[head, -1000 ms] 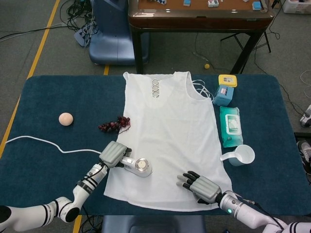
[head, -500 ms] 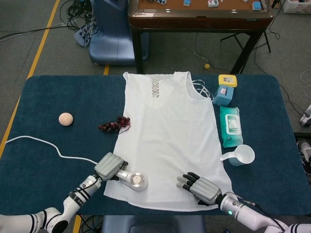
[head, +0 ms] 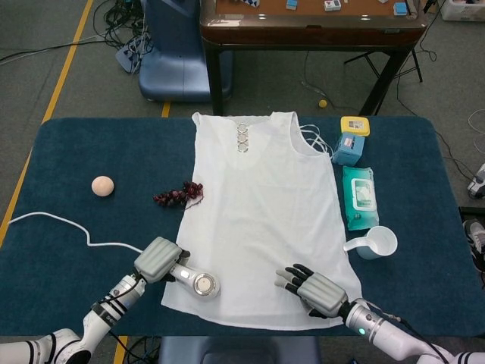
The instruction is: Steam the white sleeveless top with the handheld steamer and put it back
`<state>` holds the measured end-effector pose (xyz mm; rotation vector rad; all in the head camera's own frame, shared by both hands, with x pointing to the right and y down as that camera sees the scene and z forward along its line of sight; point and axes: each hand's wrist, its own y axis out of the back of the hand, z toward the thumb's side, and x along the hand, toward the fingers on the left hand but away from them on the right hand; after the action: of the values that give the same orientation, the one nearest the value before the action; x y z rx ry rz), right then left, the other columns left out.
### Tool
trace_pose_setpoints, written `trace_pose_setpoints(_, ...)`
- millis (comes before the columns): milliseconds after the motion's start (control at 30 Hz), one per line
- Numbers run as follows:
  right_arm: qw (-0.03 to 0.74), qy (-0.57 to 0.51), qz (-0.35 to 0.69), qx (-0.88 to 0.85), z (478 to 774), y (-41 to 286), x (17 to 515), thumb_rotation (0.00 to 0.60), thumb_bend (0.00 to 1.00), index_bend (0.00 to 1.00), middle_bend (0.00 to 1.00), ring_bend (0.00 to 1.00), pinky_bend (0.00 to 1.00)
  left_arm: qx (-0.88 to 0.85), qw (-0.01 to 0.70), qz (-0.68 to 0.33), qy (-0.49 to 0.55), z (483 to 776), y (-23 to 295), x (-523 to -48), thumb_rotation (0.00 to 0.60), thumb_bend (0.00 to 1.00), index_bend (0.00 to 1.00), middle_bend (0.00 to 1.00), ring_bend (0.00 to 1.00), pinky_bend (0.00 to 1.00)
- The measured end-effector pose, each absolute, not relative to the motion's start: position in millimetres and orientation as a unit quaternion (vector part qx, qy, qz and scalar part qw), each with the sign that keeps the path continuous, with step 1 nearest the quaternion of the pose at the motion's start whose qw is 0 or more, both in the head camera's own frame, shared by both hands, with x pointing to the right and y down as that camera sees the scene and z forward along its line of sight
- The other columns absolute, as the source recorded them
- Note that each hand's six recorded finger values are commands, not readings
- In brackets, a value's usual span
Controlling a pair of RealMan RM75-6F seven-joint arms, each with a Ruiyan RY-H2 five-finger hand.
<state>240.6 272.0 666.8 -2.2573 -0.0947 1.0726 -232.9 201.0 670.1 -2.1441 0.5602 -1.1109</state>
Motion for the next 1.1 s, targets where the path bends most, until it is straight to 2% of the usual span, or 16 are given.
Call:
trace_pose_setpoints(133,0.325,-0.064,0.393,-0.858,653,259,236,0.6,0.43,0.0,0.01,0.0,0.01,-0.809,0.317,-0.431,0.243,666,184,-244,0.6,0.13,0.84,0.76,0.64,0.63)
trace_pose_setpoints(233,0.332,-0.083,0.383,-0.858,642,247,232,0.6,0.29,0.0,0.01,0.0,0.01,-0.8,0.311,-0.441,0.263,665,172,-256,0.6,0.13,0.84,0.76,0.64,0.63)
trace_pose_setpoints(300,0.341,-0.094,0.379,-0.856,633,238,232,0.6,0.25,0.0,0.01,0.0,0.01,-0.793,0.306,-0.448,0.278,667,163,-265,0.6,0.13,0.84,0.76,0.64,0.63)
trace_pose_setpoints(700,0.407,-0.19,0.392,-0.803,572,180,263,0.6,0.17,0.0,0.01,0.0,0.01,-0.746,0.279,-0.499,0.341,688,126,-331,0.6,0.13,0.84,0.76,0.64,0.63)
trace_pose_setpoints(1100,0.391,-0.223,0.434,-0.78,566,184,303,0.6,0.15,0.0,0.01,0.0,0.01,-0.714,0.276,-0.543,0.347,721,110,-372,0.6,0.13,0.84,0.75,0.63,0.63)
